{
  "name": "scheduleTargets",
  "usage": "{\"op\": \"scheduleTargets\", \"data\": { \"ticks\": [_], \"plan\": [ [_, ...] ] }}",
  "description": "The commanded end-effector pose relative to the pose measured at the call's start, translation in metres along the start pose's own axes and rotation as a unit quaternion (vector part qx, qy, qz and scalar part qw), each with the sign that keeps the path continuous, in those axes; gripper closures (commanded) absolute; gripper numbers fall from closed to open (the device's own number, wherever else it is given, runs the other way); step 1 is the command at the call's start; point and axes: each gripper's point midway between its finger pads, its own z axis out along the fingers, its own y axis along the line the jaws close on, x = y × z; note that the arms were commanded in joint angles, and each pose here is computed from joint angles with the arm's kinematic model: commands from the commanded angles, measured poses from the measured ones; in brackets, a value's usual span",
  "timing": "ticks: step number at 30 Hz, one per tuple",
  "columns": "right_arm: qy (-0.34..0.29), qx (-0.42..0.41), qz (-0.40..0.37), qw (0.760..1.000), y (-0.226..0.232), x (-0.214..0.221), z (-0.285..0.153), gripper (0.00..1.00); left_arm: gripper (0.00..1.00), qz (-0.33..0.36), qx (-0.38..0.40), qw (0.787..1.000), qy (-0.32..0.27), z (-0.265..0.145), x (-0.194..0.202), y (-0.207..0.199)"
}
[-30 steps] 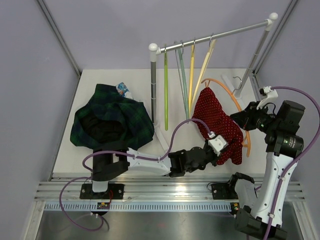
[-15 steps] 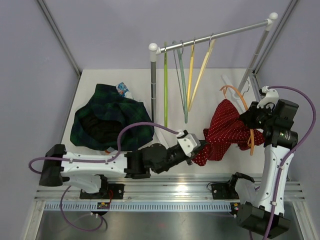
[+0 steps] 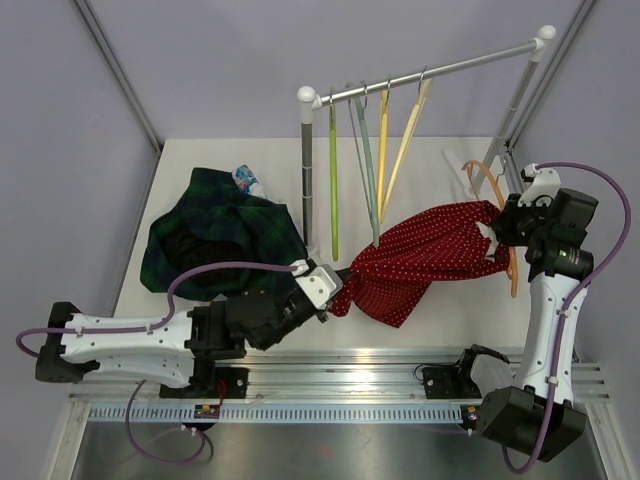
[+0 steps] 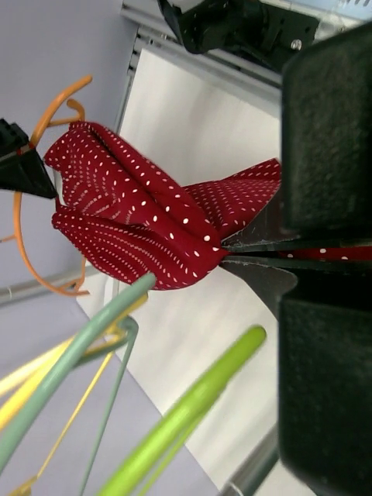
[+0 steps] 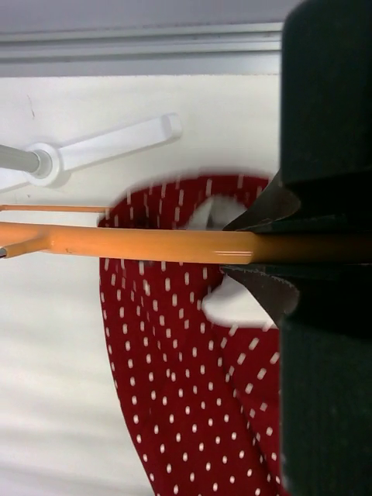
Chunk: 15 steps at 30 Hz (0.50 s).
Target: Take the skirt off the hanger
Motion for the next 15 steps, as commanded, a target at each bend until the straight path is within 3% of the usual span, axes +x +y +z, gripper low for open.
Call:
{"op": "scheduleTargets", "data": {
  "ticks": [1, 8, 15],
  "plan": [
    [-0.058, 0.03, -0.05, 0.997, -0.016, -0.035, -0.001, 1.0, 1.0, 0.014, -0.035, 0.999, -0.006, -0.006, -0.004, 0.018],
    [-0.065, -0.027, -0.075, 0.995, 0.004, -0.042, -0.005, 1.0, 1.0, 0.02, -0.033, 0.999, 0.012, 0.004, 0.029, 0.017],
    [-0.11, -0.105, -0.111, 0.982, 0.041, -0.071, -0.033, 1.0, 1.0, -0.032, -0.002, 0.999, 0.024, 0.033, 0.07, 0.005]
  ]
}}
